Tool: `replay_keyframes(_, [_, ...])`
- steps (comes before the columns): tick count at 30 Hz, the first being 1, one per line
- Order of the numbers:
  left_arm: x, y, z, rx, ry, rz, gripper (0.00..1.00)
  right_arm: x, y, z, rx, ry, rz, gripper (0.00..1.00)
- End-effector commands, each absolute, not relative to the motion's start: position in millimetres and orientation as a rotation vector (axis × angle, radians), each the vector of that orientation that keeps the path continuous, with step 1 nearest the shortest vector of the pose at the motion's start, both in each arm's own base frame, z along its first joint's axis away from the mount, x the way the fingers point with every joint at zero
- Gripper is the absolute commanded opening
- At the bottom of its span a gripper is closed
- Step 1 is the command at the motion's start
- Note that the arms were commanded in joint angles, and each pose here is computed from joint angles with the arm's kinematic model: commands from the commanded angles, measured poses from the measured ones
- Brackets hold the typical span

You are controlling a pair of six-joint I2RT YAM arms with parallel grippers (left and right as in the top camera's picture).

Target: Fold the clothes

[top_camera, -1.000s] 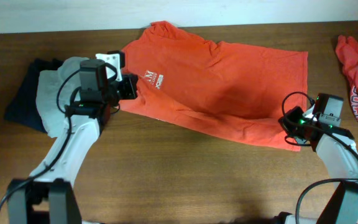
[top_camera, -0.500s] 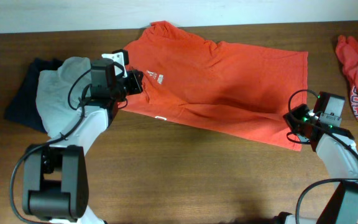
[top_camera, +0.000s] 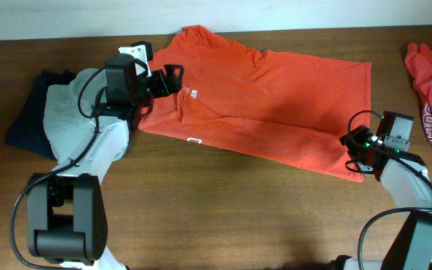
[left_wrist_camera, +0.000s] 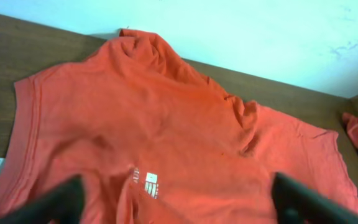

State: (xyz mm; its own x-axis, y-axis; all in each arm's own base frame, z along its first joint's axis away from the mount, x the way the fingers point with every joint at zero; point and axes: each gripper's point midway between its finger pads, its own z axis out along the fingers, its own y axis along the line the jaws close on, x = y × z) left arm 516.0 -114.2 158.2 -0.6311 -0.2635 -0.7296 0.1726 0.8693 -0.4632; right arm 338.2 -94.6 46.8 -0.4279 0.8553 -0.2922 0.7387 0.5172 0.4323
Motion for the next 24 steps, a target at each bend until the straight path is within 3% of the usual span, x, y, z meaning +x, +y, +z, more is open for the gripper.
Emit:
replay_keyframes(1, [521, -101, 161, 0.002, 2.206, -0.557, 0.99, 339, -95, 48, 1.275, 2.305, 0.327, 0.70])
replay_keyframes(13, [442, -76, 111, 0.117, 2.665, -0.456, 0.99, 293, -61, 31, 1.246, 2.572, 0.410, 0.76])
replay_keyframes(24, [413, -55, 80, 0.070, 2.815, -0.301, 0.95, 261, -48, 22, 1.322, 2.700, 0.417, 0.80])
